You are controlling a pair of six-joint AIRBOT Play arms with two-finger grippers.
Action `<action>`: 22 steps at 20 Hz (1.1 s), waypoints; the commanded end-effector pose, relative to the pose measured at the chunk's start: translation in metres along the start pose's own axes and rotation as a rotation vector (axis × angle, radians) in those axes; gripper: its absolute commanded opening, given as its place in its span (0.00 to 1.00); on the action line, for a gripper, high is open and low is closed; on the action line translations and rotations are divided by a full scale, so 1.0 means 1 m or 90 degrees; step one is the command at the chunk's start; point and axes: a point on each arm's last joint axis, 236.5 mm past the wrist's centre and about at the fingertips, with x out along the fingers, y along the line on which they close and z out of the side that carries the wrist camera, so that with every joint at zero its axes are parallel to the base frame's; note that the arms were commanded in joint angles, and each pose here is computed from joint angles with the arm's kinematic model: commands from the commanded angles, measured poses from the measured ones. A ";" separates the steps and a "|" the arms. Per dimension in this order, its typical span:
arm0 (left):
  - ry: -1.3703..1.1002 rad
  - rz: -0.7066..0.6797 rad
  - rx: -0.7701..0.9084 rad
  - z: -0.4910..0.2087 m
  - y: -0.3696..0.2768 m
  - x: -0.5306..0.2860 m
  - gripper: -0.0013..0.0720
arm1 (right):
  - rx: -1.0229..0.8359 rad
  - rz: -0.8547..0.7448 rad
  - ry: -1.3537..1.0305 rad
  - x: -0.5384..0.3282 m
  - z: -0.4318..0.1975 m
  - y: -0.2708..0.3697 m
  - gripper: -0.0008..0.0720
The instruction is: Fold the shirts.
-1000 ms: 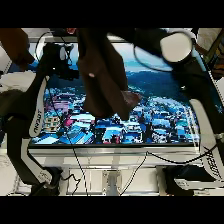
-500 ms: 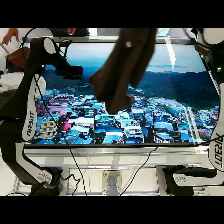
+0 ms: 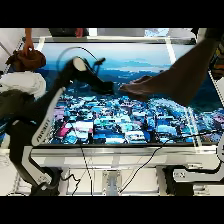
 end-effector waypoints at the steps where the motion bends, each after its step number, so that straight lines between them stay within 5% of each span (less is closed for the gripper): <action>1: -0.047 -0.098 -0.032 0.009 -0.057 0.060 0.43 | 0.001 -0.036 0.051 0.003 -0.022 -0.025 0.04; 3: -0.075 -0.147 -0.074 0.018 -0.077 0.082 0.48 | 0.009 -0.018 0.053 0.007 -0.024 -0.017 0.04; 4: -0.094 -0.156 -0.100 0.025 -0.079 0.092 0.67 | 0.012 -0.012 0.056 0.010 -0.027 -0.015 0.04; 5: -0.113 -0.156 -0.137 0.031 -0.077 0.101 0.74 | 0.012 -0.010 0.062 0.014 -0.032 -0.013 0.04; 10: -0.207 -0.158 -0.268 0.065 -0.046 0.134 0.72 | 0.013 0.005 0.109 0.031 -0.064 -0.004 0.04; 14: -0.284 -0.137 -0.285 0.089 -0.024 0.134 0.57 | -0.004 0.011 0.125 0.039 -0.078 -0.001 0.04; 22: -0.265 -0.088 -0.264 0.077 -0.002 0.151 0.55 | 0.011 0.029 0.110 0.040 -0.073 0.007 0.04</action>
